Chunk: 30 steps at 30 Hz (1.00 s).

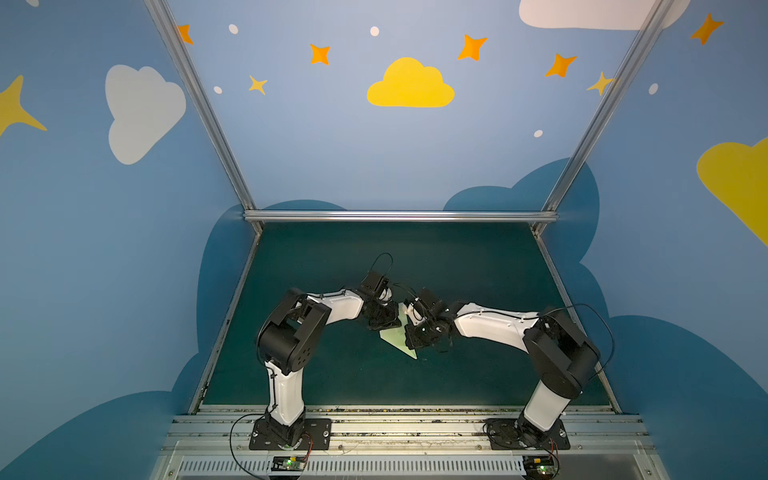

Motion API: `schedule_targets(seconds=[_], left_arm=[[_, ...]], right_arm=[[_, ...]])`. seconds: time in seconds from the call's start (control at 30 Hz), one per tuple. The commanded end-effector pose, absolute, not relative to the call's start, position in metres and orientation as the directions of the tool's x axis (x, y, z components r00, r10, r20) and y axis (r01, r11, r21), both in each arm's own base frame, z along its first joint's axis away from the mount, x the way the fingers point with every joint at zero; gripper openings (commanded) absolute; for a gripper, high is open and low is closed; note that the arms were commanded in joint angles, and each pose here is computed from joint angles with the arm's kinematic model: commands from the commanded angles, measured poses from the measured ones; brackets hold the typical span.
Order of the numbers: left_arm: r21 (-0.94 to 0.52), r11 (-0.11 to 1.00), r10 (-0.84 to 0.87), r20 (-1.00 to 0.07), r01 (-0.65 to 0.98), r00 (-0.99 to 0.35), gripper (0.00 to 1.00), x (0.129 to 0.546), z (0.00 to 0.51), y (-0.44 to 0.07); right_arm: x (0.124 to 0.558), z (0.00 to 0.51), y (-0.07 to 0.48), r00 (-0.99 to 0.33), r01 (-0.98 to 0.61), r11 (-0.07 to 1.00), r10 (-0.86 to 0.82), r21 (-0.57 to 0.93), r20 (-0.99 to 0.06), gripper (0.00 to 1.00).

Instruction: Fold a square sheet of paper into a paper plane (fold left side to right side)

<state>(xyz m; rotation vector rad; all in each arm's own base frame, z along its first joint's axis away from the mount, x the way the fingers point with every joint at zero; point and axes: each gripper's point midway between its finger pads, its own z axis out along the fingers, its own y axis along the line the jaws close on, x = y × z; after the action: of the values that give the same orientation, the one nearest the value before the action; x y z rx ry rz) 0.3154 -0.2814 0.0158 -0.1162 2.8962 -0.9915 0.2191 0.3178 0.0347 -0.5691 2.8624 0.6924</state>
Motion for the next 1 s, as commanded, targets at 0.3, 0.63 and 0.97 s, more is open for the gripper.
schedule_targets(seconds=[0.3, 0.63, 0.97], left_arm=[[-0.527, 0.845, -0.119, -0.015, -0.094, -0.993, 0.04, 0.305, -0.007, -0.260], [-0.561, 0.825, -0.106, -0.044, -0.063, -0.993, 0.04, 0.310, 0.013, -0.266], [-0.616, 0.788, -0.071, -0.068, -0.014, -0.995, 0.04, 0.291, 0.044, -0.280]], right_arm=[[0.218, 0.015, 0.306, -0.923, -0.383, 0.844, -0.339, 0.375, -0.181, 0.00], [0.216, -0.001, 0.296, -0.929, -0.369, 0.862, -0.337, 0.347, -0.151, 0.00], [0.209, -0.010, 0.288, -0.937, -0.348, 0.871, -0.321, 0.346, -0.135, 0.00]])
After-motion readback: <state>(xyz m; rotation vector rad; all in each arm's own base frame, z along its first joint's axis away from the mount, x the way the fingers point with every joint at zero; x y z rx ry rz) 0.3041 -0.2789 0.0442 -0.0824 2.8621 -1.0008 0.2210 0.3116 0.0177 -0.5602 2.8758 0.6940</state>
